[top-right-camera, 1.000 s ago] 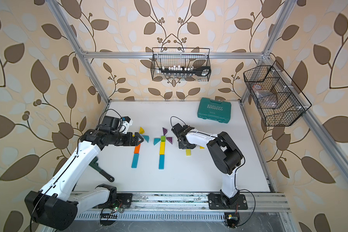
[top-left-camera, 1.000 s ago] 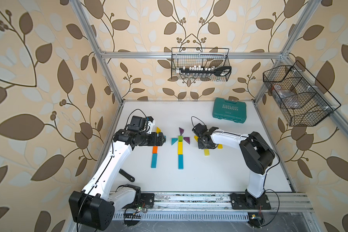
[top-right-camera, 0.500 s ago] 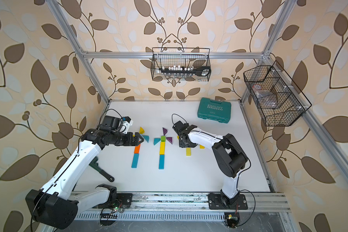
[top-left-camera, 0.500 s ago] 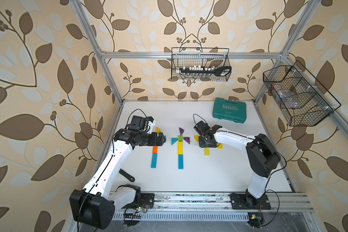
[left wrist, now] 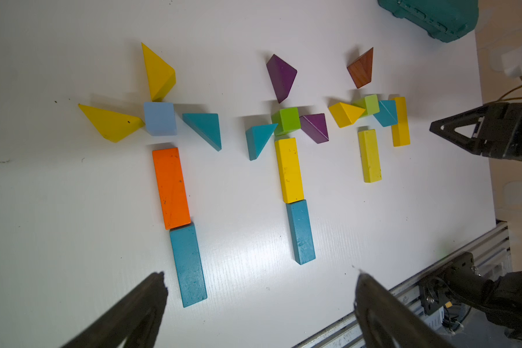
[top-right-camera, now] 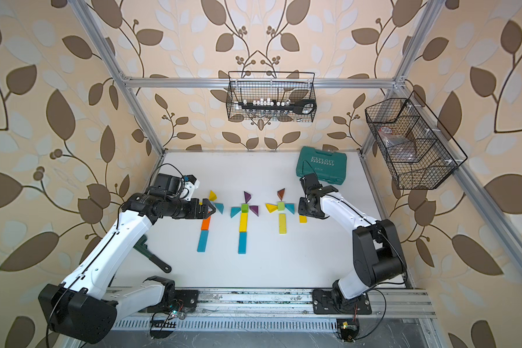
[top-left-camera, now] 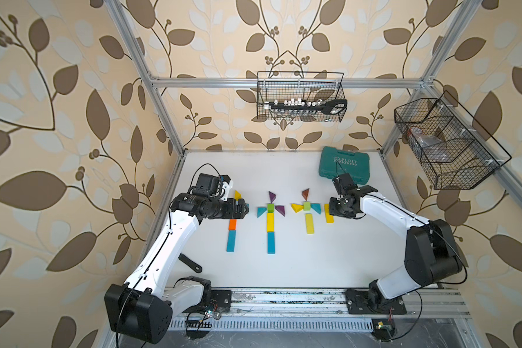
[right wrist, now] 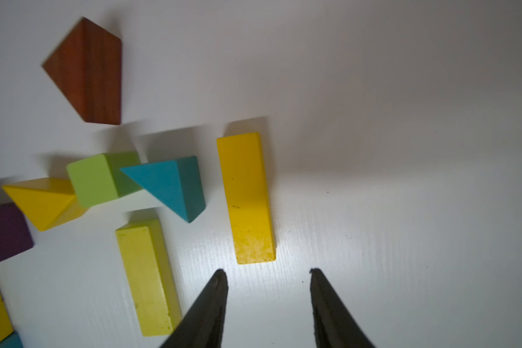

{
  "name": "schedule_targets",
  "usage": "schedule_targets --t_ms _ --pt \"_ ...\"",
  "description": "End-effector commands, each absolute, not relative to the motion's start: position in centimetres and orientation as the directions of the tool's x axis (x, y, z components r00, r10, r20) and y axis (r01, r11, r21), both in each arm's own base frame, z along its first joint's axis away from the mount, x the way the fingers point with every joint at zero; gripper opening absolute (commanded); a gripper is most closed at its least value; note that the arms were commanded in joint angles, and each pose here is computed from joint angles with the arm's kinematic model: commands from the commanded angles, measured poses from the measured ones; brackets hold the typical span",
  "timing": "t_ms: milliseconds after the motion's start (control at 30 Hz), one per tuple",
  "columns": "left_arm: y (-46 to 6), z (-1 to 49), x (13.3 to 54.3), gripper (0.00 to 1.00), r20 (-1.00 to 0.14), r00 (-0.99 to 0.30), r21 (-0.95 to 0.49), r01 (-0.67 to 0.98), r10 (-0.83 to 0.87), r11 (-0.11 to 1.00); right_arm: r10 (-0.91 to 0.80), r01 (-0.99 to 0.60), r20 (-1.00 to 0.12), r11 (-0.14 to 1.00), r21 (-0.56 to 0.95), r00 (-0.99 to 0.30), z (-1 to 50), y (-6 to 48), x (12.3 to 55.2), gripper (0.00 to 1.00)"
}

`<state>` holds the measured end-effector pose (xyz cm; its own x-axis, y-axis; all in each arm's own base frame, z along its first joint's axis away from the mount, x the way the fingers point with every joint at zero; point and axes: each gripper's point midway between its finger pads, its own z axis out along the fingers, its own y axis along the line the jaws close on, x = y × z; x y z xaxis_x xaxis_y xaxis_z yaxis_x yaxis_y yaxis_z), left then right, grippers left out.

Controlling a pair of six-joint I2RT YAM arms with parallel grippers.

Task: Assemble a small pinwheel with building blocks
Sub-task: Pick up the building block from the center of the board.

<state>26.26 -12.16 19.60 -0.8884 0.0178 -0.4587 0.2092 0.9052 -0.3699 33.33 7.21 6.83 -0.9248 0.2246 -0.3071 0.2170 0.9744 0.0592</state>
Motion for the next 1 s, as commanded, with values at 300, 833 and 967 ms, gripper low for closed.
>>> schedule_targets --t_ms 300,833,967 --pt "-11.9 19.0 26.6 0.99 -0.447 -0.894 -0.362 0.207 0.026 0.909 0.127 0.103 -0.253 0.989 0.108 -0.959 4.0 8.6 36.7 0.49" --pt "-11.8 18.7 26.6 0.99 -0.439 -0.898 -0.363 0.202 0.025 0.909 0.096 0.096 -0.200 0.995 0.010 -0.975 1.8 7.4 37.1 0.35" --pt "-11.8 19.0 26.6 0.99 -0.446 -0.895 -0.363 0.205 0.024 0.909 0.101 0.100 -0.189 0.995 0.013 -0.977 2.0 7.2 35.5 0.15"
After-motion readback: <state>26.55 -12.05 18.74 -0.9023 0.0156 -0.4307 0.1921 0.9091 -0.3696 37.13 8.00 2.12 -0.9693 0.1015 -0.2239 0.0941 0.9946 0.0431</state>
